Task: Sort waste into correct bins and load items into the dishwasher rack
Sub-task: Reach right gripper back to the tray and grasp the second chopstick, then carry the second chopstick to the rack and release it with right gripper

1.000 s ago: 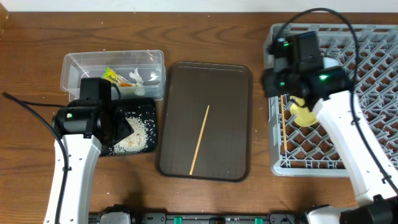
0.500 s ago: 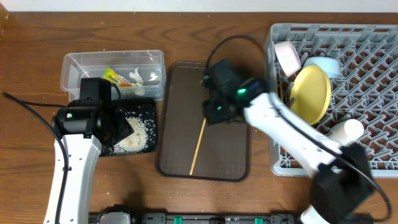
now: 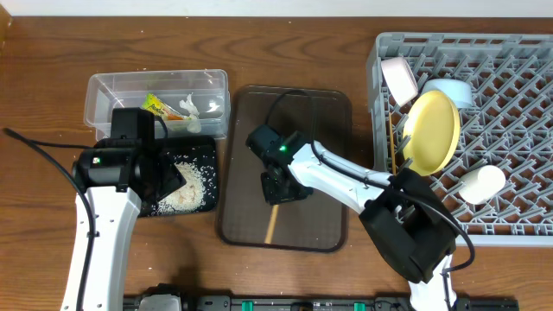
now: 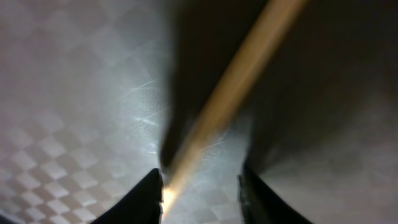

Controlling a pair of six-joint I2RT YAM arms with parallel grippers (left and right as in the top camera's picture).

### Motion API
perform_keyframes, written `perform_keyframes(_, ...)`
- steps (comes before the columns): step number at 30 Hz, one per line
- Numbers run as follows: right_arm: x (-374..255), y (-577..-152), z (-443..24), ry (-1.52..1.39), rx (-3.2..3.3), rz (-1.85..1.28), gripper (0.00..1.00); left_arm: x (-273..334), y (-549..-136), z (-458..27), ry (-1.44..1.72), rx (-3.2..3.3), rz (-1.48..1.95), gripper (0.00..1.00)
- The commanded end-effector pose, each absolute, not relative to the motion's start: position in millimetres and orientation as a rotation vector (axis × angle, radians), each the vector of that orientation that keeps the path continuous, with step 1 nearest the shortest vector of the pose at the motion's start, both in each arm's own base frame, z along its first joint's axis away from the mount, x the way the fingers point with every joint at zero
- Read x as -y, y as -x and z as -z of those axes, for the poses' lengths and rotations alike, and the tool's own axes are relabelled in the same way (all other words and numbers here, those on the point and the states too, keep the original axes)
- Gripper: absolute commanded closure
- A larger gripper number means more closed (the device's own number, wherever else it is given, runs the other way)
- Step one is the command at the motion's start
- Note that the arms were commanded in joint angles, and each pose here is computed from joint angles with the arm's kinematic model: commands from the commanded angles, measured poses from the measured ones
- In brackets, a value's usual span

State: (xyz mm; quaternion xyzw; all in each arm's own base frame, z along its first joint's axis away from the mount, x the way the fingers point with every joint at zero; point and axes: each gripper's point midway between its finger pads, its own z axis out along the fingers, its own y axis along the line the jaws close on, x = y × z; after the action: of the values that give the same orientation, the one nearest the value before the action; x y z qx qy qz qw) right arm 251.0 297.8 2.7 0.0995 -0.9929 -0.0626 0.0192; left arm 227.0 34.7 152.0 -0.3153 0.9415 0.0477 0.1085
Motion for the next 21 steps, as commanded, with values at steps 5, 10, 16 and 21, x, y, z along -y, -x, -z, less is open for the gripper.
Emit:
perform_keyframes(5, -291, -262, -3, -0.235, 3.121, 0.146, 0.94, -39, -227, -154, 0.948, -2.756, -0.161, 0.24)
perform_keyframes(10, -274, -273, -7, -0.158, 3.122, 0.130, 0.99, -38, -227, -154, 0.947, -2.756, -0.161, 0.24)
perform_keyframes(16, -249, -300, -40, -0.235, 3.181, 0.196, 0.99, -39, -227, -154, 0.947, -2.756, -0.161, 0.24)
perform_keyframes(21, -217, -317, -94, -0.413, 3.262, 0.269, 0.99, -39, -227, -154, 0.947, -2.756, -0.161, 0.24)
